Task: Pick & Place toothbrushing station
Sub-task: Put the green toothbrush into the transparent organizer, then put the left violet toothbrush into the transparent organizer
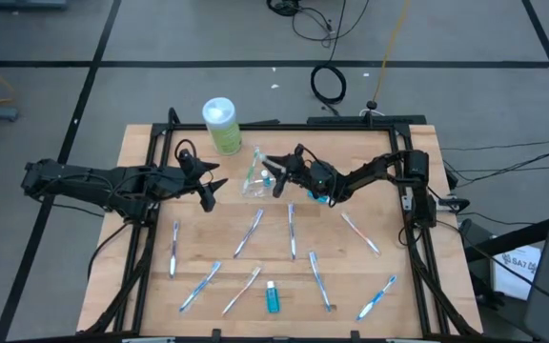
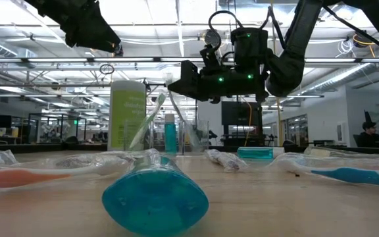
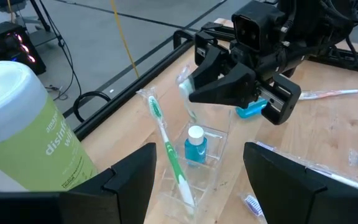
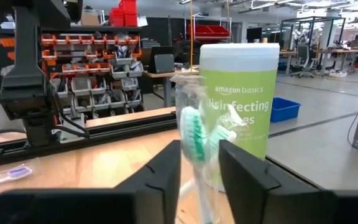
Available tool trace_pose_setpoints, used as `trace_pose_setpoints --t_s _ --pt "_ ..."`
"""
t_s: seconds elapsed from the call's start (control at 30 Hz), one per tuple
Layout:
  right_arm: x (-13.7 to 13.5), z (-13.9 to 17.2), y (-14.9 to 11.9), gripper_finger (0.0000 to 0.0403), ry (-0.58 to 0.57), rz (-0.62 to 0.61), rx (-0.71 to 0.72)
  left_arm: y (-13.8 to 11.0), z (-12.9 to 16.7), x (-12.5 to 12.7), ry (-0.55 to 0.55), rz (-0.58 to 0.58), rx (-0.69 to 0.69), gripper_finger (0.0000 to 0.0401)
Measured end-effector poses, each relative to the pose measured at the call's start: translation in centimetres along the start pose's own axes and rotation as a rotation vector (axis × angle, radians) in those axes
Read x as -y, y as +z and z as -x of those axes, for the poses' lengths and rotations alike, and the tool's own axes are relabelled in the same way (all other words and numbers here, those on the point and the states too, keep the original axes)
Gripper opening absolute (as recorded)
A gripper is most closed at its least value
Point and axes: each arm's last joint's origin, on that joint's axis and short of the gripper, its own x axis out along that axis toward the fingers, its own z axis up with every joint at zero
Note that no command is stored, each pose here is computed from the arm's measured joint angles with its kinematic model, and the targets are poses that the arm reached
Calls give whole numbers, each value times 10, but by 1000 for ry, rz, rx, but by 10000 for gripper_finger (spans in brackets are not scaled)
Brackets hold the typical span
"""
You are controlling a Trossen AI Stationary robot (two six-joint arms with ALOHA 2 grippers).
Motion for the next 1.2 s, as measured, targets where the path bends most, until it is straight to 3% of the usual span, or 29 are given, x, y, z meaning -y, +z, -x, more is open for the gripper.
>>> trace_pose_setpoints --t_s 0.23,0.5,0.83,1.0,1.2 --pt "0 0 0 169 -1 8 0 0 0 0 -4 -1 -2 250" --pt "0 1 15 211 7 30 -12 -2 0 0 -7 -8 -23 250" --pt "-14 31 46 216 113 158 -404 -3 -1 0 -5 1 -33 250" --pt "-16 50 58 217 119 134 -556 -6 -6 3 -11 34 -58 250" --pt "-20 65 53 214 131 151 -709 -12 -16 11 -112 73 -145 250"
